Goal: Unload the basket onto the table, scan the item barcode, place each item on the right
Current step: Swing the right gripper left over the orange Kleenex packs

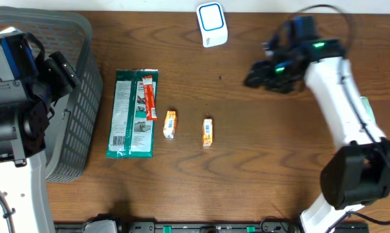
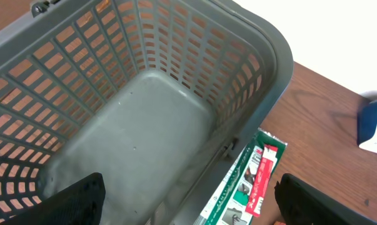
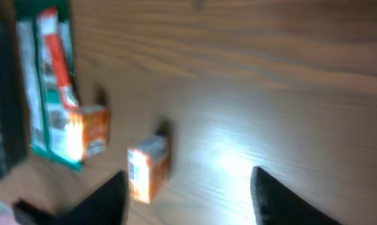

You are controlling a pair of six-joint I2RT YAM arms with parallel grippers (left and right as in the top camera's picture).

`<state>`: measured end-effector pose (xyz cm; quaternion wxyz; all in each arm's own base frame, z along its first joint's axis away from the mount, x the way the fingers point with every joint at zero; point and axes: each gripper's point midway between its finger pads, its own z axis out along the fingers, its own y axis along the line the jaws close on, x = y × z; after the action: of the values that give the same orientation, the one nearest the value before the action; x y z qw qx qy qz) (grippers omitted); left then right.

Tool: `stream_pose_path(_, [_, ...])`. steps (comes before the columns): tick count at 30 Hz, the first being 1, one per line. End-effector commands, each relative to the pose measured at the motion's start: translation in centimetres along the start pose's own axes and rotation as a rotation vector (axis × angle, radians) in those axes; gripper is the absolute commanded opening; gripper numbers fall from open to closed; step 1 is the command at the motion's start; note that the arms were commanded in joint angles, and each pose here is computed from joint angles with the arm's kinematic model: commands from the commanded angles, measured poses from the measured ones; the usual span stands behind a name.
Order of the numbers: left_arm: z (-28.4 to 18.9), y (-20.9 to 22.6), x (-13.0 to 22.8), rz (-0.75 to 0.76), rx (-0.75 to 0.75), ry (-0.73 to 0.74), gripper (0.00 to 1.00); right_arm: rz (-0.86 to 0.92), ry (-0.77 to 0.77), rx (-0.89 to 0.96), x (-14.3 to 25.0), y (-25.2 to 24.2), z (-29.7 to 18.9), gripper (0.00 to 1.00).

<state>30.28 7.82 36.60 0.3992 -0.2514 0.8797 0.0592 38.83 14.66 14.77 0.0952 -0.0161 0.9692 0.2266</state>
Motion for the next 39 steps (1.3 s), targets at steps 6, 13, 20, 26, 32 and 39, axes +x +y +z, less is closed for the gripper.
stream_pose_path(6, [-0.1, 0.2, -0.2, -0.005, -0.011, -0.006, 0.88, -0.305, 0.005, -0.069, 4.3, 9.2, 7.0, 0.01])
stream_pose_path(13, [-0.1, 0.2, -0.2, -0.005, -0.011, -0.006, 0.88, -0.435, -0.101, 0.108, 6.7, 11.3, 11.1, 0.01])
stream_pose_path(20, [-0.1, 0.2, -0.2, -0.005, -0.011, -0.006, 0.88, -0.522, -0.151, 0.236, 8.3, 11.5, 12.7, 0.05])
stream_pose_path(26, [-0.1, 0.2, -0.2, -0.005, -0.011, -0.006, 0.88, -0.525, -0.119, 0.270, 9.3, 10.3, 13.2, 0.04])
stream_pose_path(32, [-0.1, 0.3, -0.2, -0.005, -0.011, -0.006, 0.88, -0.509, -0.079, 0.412, 9.6, 6.8, 12.4, 0.06])
stream_pose_path(39, [-0.1, 0.2, -0.2, -0.005, -0.011, -0.006, 0.88, -0.477, -0.051, 0.545, 9.2, 3.3, 11.0, 0.11])
